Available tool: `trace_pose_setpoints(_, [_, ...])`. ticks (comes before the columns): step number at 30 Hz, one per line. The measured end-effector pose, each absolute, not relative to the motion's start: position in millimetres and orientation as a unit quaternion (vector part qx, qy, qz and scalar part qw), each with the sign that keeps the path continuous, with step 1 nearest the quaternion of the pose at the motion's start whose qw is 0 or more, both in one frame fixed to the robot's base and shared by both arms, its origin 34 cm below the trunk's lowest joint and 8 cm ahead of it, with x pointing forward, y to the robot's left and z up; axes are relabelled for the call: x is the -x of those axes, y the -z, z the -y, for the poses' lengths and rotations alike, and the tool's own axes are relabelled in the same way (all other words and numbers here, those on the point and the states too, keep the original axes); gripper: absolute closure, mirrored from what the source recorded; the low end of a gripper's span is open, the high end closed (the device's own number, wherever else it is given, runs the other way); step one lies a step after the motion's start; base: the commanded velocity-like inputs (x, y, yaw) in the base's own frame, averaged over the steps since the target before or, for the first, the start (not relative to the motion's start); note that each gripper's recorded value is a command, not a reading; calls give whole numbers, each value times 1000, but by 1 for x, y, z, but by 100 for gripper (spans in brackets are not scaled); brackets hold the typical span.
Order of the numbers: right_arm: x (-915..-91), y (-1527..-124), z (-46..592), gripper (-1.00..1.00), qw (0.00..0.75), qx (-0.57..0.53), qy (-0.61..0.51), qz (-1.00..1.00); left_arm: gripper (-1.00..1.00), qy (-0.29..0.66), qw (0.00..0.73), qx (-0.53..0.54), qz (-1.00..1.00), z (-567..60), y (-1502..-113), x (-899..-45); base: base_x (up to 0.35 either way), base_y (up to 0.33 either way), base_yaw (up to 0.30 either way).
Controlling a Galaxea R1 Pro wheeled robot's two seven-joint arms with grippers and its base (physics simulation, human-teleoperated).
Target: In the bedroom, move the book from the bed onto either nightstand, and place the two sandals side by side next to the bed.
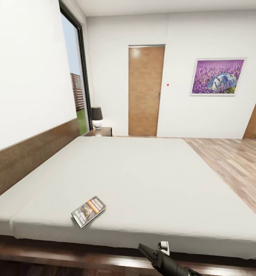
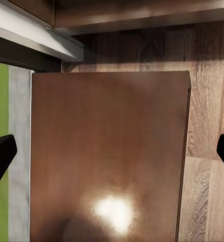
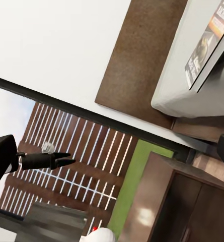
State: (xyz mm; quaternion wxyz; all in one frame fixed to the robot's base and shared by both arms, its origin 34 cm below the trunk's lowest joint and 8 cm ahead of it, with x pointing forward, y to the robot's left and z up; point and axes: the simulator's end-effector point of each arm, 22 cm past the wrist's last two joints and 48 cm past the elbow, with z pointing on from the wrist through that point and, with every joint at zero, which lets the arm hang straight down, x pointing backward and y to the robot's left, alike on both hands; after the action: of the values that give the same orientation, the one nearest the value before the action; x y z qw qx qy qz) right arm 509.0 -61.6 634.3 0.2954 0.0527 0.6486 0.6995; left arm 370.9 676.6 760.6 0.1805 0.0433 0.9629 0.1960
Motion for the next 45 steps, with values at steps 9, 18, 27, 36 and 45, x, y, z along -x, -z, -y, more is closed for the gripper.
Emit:
trace_pose_setpoints(9, [-509, -634, 61, -100, 295, -53, -700, -648, -100, -196, 178, -42, -963, -677, -760, -370, 0, 10, 0])
trace_pose_setpoints(18, [-508, -634, 61, -100, 295, -53, -700, -648, -100, -197, 176, -42, -964, -677, -760, -369, 0, 101, 0])
trace_pose_setpoints(27, [-509, -634, 61, -100, 295, -52, -700, -648, -100, -197, 176, -43, -964, -678, -760, -369, 0, 26, 0])
trace_pose_setpoints(36, [-508, -635, 61, -100, 295, -53, -700, -648, -100, -197, 176, -43, -963, -678, -760, -369, 0, 84, 0])
trace_pose_setpoints(45, [-509, -635, 60, -100, 295, -52, -701, -647, -100, -197, 176, -43, -963, -678, -760, -369, 0, 32, 0])
